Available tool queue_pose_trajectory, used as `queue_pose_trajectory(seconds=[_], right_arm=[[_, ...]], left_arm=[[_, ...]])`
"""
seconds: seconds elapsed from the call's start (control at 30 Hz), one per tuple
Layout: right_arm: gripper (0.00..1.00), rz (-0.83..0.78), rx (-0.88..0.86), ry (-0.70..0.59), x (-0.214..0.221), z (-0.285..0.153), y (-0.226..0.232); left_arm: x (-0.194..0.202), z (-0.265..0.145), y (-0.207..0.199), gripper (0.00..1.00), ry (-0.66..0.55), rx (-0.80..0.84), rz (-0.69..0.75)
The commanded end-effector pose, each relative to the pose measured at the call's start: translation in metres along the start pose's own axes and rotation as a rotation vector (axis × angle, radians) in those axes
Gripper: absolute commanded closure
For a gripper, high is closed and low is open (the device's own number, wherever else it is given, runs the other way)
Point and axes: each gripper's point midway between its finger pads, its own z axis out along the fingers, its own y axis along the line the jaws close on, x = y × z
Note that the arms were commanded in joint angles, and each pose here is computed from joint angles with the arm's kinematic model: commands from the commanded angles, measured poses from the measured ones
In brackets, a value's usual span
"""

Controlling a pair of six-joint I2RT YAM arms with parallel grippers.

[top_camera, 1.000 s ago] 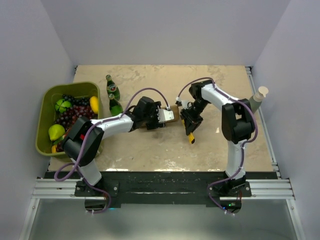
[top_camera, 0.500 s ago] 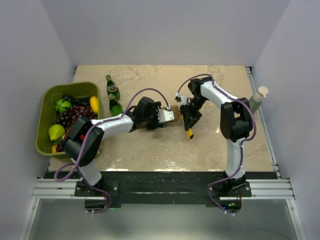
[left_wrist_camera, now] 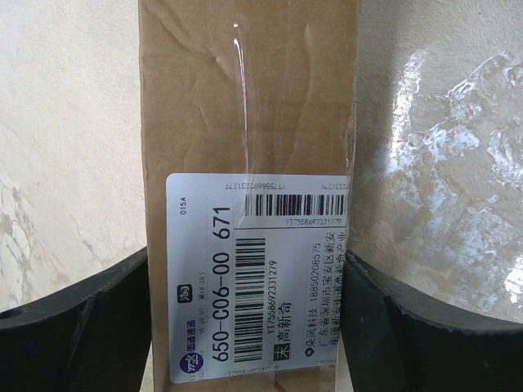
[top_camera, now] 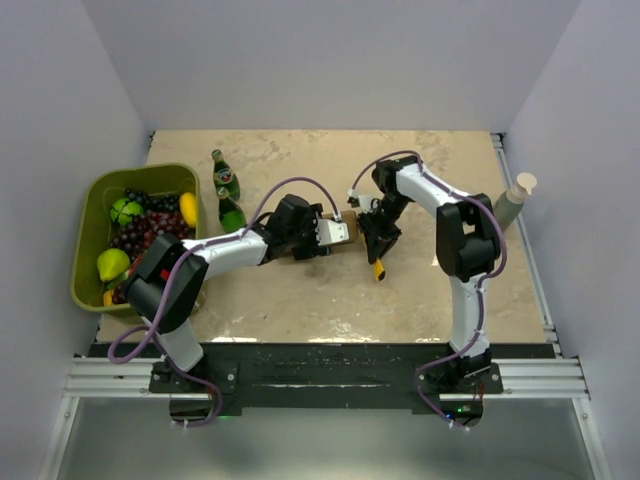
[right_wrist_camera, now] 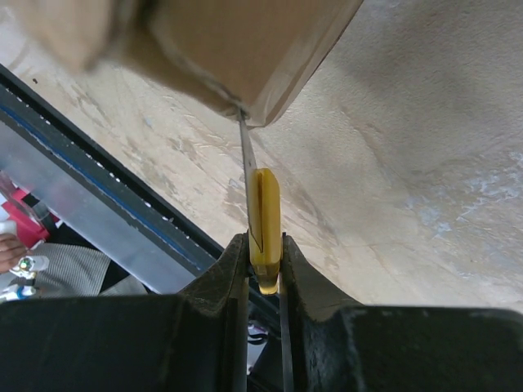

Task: Unpack the express box
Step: Cut the express box at the center of the board.

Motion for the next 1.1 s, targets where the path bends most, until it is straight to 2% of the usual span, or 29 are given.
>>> queue_pose_trajectory(seconds=[0.0,0.23,0.47,0.8,0.87,0.93,1.07], right_arm=[[1.0,-0.007,0.03,-0.012,-0.004,-0.005,0.003],[1.0,-0.016,0.02,0.004,-0.008,0.0,0.004],[1.0,0.013,-0.041,0.137,0.032,0.022,0.02],[1.0,0.021,0.004,0.159,0.039,0.027,0.017],[1.0,0.011,0.01,0.154,0.039,0.024,0.018],[1.0,-0.017,0.043,0.098,0.035,0.01,0.018],[1.0,-0.019,0.077,-0.142,0.012,-0.055,-0.003]], left_arm=[[-0.004,-0.006,-0.002,1.0,-0.009,-0.008,0.0],[-0.005,-0.006,-0.004,1.0,-0.016,-0.018,-0.004],[-0.01,-0.009,0.007,1.0,-0.018,-0.078,-0.024],[-0.014,-0.01,0.008,1.0,-0.04,-0.084,-0.109],[-0.013,-0.007,-0.001,1.0,-0.045,-0.022,-0.15],[-0.003,-0.004,-0.014,1.0,0.007,0.041,-0.166],[-0.001,-0.002,-0.042,1.0,0.009,0.178,-0.173]])
